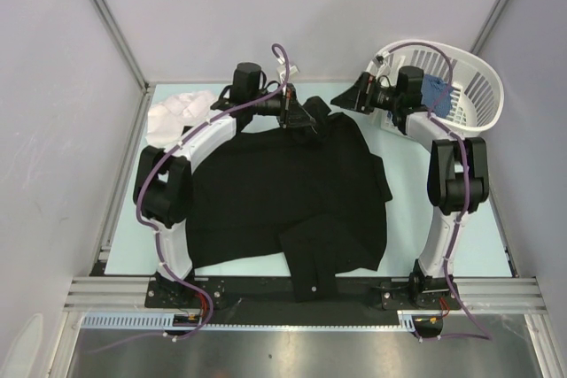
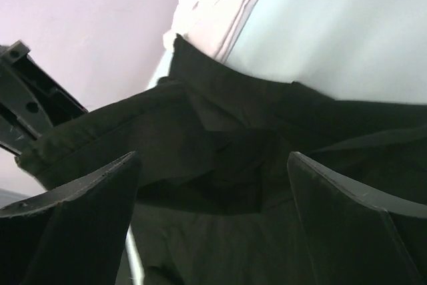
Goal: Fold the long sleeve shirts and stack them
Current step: Fold the shirt
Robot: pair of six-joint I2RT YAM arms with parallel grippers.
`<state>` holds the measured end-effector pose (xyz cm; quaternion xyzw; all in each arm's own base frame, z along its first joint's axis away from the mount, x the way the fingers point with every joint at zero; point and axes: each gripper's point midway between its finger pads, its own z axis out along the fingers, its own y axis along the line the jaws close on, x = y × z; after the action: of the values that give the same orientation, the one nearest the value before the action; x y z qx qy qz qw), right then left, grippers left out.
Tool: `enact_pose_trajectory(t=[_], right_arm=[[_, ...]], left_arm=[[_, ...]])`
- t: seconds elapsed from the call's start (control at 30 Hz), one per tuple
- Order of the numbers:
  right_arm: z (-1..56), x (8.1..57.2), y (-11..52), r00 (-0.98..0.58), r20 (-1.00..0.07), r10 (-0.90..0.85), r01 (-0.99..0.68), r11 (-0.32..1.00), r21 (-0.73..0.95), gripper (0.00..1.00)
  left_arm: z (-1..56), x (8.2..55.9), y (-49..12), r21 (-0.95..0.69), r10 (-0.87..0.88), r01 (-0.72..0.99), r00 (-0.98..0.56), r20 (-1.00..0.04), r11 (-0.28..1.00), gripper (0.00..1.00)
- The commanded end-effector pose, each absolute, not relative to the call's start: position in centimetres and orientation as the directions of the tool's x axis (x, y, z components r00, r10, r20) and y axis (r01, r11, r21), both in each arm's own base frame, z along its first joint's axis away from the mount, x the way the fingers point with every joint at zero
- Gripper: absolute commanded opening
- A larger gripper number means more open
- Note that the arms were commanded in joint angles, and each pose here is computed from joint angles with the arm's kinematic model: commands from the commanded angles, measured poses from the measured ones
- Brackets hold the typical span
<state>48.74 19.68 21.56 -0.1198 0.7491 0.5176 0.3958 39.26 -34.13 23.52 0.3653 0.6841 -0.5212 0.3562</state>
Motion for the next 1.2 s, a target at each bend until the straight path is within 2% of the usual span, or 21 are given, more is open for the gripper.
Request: enact_pose_trajectory(t=[0.0,0.03,0.07,0.1,0.13,0.17,0.23,0.37,0.43,0.5,0.7,0.77,0.8,0.87,0.9,1.0,1.17], right_arm=[[25.1,48.3,21.4,-0.664,-0.686,0.296,-0.628,0.276,0.727,0.96],[24.6,48.3,21.6,-0.684,-0.662,0.308,-0.609,0.26,0.75,0.95],[24.8,48.1,21.9,-0.737,-0.591,0.329,-0.552,0.212,0.807,0.93],[25.8,48.0,22.3,-0.717,-0.611,0.337,-0.589,0.176,0.788,0.9],[25.3,47.9,22.8,-0.75,-0.569,0.336,-0.557,0.142,0.818,0.84],[25.4,47.7,23.1,-0.793,-0.503,0.343,-0.5,0.103,0.86,0.82],[25.5,47.6,23.5,-0.803,-0.483,0.348,-0.489,0.077,0.869,0.79],[24.7,47.0,24.4,-0.82,-0.479,0.315,-0.473,0.1,0.876,0.78],[22.9,47.1,24.5,-0.815,-0.499,0.294,-0.47,0.168,0.867,0.84],[21.9,47.2,24.4,-0.791,-0.544,0.281,-0.489,0.244,0.837,0.86],[20.7,46.6,24.7,-0.809,-0.53,0.253,-0.47,0.261,0.843,0.81],[21.0,46.3,24.6,-0.832,-0.49,0.258,-0.442,0.225,0.868,0.68],[21.9,46.4,24.4,-0.814,-0.517,0.267,-0.478,0.2,0.855,0.5],[22.4,46.0,24.2,-0.824,-0.5,0.269,-0.467,0.179,0.866,0.34],[22.7,45.9,24.0,-0.823,-0.5,0.271,-0.469,0.174,0.866,0.22],[23.8,45.5,23.4,-0.83,-0.474,0.294,-0.453,0.143,0.88,0.0],[25.3,45.5,21.6,-0.812,-0.469,0.347,-0.435,0.175,0.883,0.0]], left_arm=[[24.3,38.6,-34.0,-0.409,0.133,0.904,-0.424,-0.896,0.128,0.0],[24.2,38.6,-34.0,-0.405,0.136,0.905,-0.421,-0.897,0.128,0.0],[24.0,38.5,-34.0,-0.41,0.142,0.903,-0.425,-0.894,0.126,0.0],[23.9,38.5,-33.9,-0.41,0.144,0.904,-0.425,-0.894,0.125,0.0],[23.8,38.4,-33.9,-0.406,0.147,0.905,-0.422,-0.895,0.126,0.0],[23.8,38.4,-33.9,-0.405,0.148,0.906,-0.42,-0.895,0.124,0.0],[23.8,38.5,-33.9,-0.397,0.149,0.909,-0.413,-0.898,0.126,0.0],[23.7,38.5,-33.7,-0.397,0.153,0.909,-0.413,-0.898,0.126,0.0],[23.5,38.5,-33.6,-0.395,0.155,0.91,-0.411,-0.898,0.124,0.0],[23.4,38.6,-33.6,-0.4,0.156,0.908,-0.417,-0.896,0.128,0.0],[23.4,38.7,-33.6,-0.414,0.154,0.902,-0.43,-0.89,0.122,0.0],[23.2,38.8,-33.5,-0.416,0.154,0.9,-0.432,-0.888,0.127,0.0],[23.2,38.9,-33.4,-0.418,0.154,0.899,-0.435,-0.887,0.131,0.0],[22.9,39.3,-33.1,-0.423,0.151,0.893,-0.444,-0.883,0.151,0.0],[22.6,39.6,-32.9,-0.436,0.149,0.886,-0.458,-0.876,0.16,0.0],[22.2,40.5,-32.2,-0.448,0.134,0.875,-0.474,-0.87,0.185,0.0],[22.1,40.6,-31.9,-0.446,0.133,0.877,-0.471,-0.872,0.18,0.0]])
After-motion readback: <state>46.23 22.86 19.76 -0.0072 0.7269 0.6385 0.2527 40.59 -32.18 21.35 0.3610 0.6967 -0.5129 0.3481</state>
